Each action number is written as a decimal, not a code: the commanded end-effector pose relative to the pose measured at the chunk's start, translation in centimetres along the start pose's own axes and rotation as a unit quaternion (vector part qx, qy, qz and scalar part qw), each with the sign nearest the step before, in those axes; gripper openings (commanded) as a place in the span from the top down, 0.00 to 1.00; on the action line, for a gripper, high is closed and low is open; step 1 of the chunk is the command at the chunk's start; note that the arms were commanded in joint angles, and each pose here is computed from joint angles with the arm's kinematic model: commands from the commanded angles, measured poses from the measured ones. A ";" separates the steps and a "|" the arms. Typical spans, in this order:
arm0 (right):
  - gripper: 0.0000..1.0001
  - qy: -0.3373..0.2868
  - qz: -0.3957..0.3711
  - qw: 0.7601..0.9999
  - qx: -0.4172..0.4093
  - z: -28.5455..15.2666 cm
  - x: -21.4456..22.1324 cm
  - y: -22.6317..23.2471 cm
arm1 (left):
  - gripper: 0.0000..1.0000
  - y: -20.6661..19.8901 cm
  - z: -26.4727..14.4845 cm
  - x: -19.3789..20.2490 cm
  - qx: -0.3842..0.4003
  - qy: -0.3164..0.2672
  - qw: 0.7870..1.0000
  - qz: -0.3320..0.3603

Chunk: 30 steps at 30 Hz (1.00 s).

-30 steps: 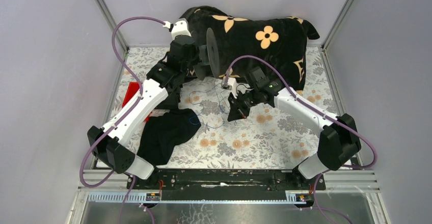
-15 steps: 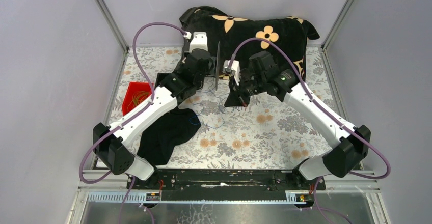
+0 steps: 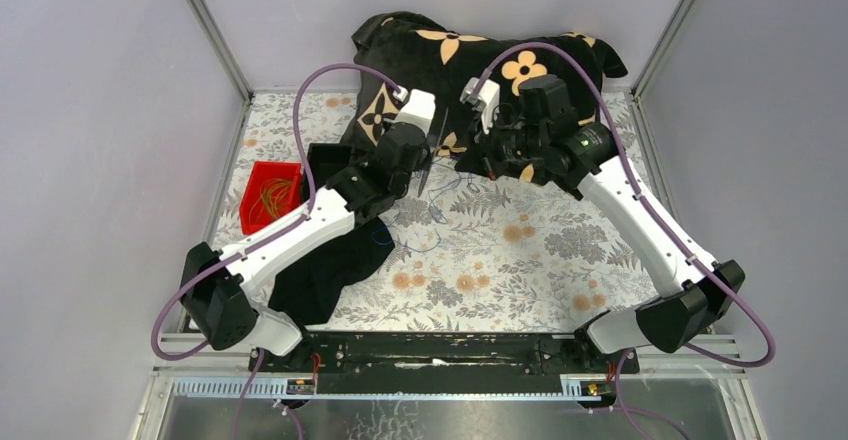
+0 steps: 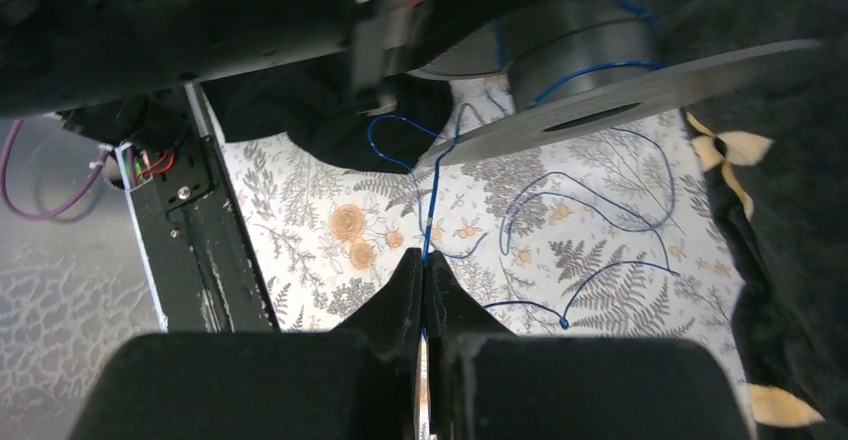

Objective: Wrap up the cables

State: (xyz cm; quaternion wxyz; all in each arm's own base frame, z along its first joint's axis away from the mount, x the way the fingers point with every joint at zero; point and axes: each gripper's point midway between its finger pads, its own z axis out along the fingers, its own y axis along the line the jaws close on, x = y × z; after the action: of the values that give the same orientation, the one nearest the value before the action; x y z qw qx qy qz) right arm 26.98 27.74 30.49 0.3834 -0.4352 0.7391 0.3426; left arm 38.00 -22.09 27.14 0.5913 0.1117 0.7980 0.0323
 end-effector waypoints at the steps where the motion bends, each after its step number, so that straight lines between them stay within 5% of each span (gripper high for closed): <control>1: 1.00 -0.054 0.008 0.998 0.045 -2.1 -3.4 -2.1 | 1.00 -0.9 -1.8 -4.7 0.037 -0.084 0.996 -0.010; 13: 1.00 -0.075 0.045 0.989 0.123 -3.8 -3.5 -8.2 | 1.00 -5.2 -3.7 -2.9 0.151 -0.076 0.984 0.062; 30: 1.00 -0.061 0.091 0.975 0.192 -5.5 -0.8 -16.1 | 1.00 -6.4 -5.0 -3.0 0.205 -0.073 0.973 0.074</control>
State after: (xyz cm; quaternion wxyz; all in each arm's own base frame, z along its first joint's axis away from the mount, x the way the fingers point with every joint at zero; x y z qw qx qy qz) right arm 38.32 18.12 28.53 0.4273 -0.2630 0.8225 0.2677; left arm 33.46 -28.07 26.60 0.5733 0.2962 0.7606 -0.0716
